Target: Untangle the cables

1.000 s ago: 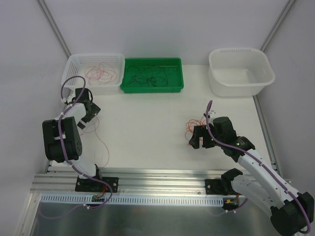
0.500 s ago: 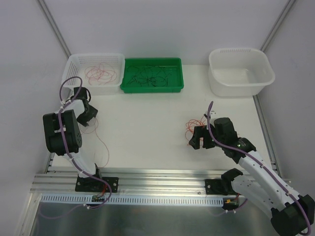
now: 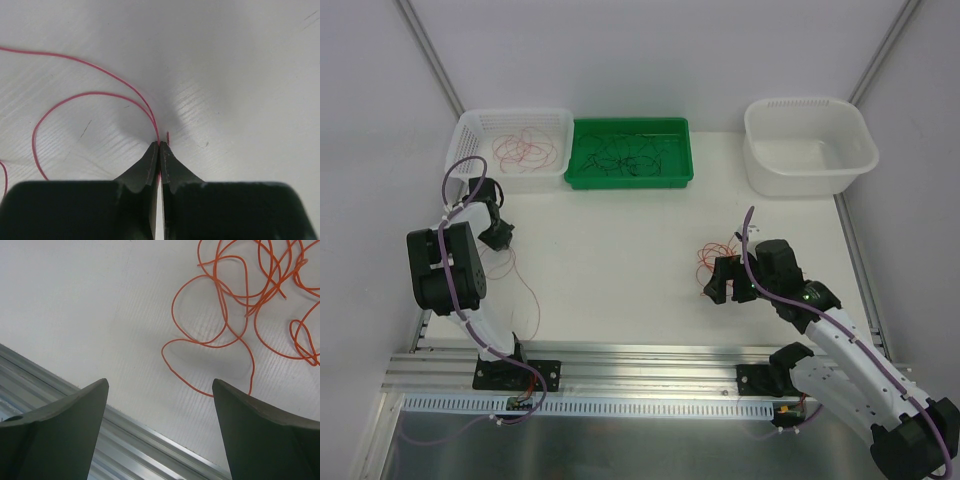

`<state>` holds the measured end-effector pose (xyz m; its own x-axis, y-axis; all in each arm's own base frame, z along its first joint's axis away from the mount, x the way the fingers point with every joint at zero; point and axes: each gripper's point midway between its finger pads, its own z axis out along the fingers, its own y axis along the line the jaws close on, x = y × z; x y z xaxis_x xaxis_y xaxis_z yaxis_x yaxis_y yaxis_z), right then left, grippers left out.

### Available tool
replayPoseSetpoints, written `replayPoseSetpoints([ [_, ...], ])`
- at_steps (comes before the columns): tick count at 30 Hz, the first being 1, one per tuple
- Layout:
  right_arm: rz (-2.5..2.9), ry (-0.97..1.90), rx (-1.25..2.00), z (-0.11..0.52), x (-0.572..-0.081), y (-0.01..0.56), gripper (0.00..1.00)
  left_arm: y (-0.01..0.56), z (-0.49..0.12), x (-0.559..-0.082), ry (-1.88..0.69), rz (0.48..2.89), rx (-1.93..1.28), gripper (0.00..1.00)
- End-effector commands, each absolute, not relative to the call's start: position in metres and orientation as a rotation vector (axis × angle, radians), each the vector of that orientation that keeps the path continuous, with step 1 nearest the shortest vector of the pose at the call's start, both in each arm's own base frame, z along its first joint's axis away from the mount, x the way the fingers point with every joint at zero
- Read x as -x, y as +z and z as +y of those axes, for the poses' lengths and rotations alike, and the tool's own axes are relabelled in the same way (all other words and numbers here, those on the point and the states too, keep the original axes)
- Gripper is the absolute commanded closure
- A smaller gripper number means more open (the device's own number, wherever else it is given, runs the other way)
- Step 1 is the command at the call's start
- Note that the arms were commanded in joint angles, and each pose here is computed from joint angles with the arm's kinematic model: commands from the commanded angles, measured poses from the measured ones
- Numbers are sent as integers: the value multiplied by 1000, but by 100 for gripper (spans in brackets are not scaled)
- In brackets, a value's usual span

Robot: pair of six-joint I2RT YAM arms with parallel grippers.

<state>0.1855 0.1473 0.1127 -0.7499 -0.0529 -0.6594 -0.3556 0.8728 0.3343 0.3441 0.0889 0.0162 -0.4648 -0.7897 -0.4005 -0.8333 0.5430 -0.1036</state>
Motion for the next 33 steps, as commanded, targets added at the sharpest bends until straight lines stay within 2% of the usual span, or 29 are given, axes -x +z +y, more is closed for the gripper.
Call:
replayPoseSetpoints([
  [1,2329,603,319,151,-187,119,11,17,74,-337,74,2450,1286,100],
  [5,2331,603,317,150,-187,119,11,56,73,-348,19,2376,1188,100],
  [8,2331,602,316,150,-187,119,11,108,71,-360,-44,2255,1107,100],
  [17,2348,583,312,149,-189,117,11,298,38,-396,-231,1884,798,100],
  [18,2352,580,312,149,-189,117,11,332,33,-406,-251,1827,751,100],
  [24,2366,572,310,148,-189,114,11,438,30,-462,-267,1659,572,100],
  [29,2399,542,300,145,-190,110,11,489,28,-503,-292,1553,470,100],
  [33,2420,531,301,145,-190,107,11,472,33,-557,-256,1531,411,100],
])
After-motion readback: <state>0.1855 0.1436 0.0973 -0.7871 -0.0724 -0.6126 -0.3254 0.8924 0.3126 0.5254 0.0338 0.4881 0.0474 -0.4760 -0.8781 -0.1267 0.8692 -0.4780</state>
